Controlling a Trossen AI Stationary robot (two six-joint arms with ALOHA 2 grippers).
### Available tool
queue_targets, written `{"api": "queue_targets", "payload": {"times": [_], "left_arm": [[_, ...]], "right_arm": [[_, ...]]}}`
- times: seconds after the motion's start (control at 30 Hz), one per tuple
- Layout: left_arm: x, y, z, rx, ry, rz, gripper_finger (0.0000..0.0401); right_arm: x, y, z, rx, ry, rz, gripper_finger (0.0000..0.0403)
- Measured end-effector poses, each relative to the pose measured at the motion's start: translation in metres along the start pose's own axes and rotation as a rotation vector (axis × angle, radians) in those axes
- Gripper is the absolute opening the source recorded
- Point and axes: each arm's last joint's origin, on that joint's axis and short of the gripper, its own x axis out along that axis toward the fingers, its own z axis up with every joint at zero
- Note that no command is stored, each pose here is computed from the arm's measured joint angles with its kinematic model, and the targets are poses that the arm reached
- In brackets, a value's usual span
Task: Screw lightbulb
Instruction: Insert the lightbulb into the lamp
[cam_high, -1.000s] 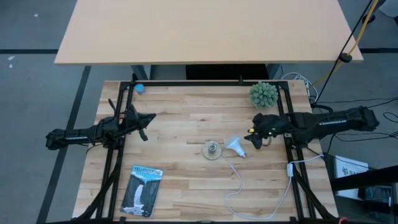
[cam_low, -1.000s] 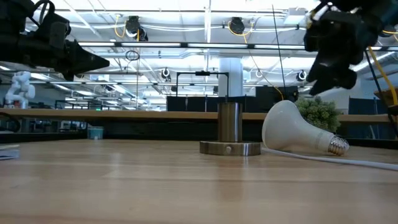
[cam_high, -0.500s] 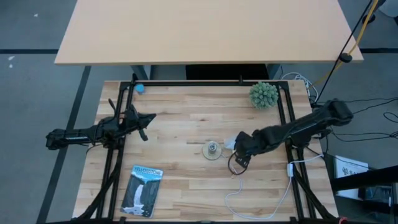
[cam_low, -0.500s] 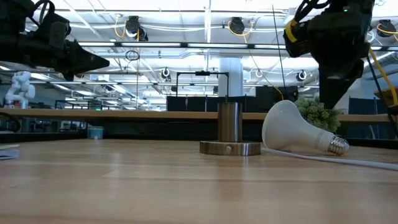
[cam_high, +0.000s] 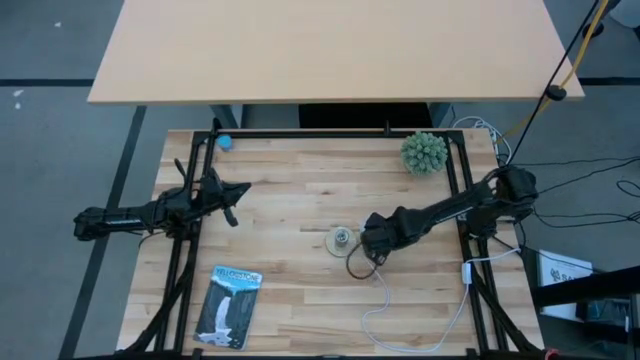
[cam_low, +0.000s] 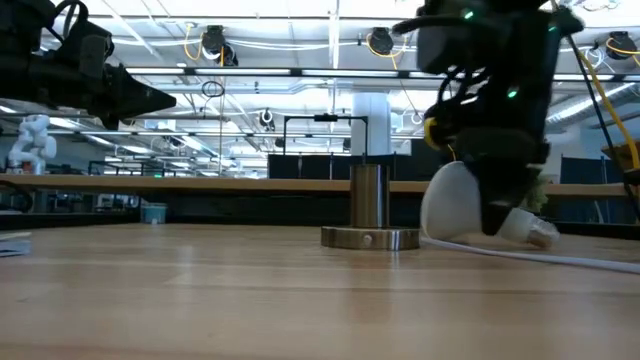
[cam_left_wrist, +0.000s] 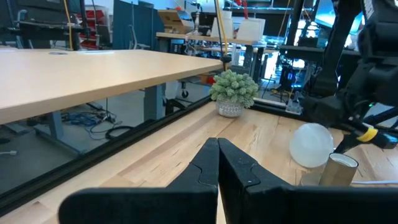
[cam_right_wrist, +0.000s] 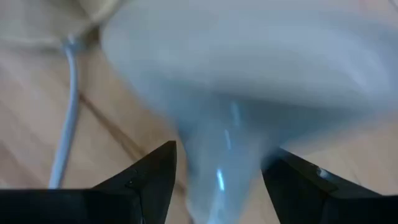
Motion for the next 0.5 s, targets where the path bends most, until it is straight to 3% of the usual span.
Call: {"api": "queue_targets", "payload": {"times": [0.13, 0.27, 0.5], "left_arm": [[0.000, 0.000, 0.000, 0.000, 0.000, 0.000, 0.0000], [0.000, 0.000, 0.000, 0.000, 0.000, 0.000, 0.0000], [0.000, 0.000, 0.000, 0.000, 0.000, 0.000, 0.0000]], "right_arm": [[0.012, 0.000, 0.015, 0.002, -0.014, 0.058, 0.0206], [0.017, -0.003, 0.022, -0.026, -0.018, 0.078, 0.0150], [0.002, -0.018, 0.019, -0.060, 0.020, 0.032, 0.0148]]}}
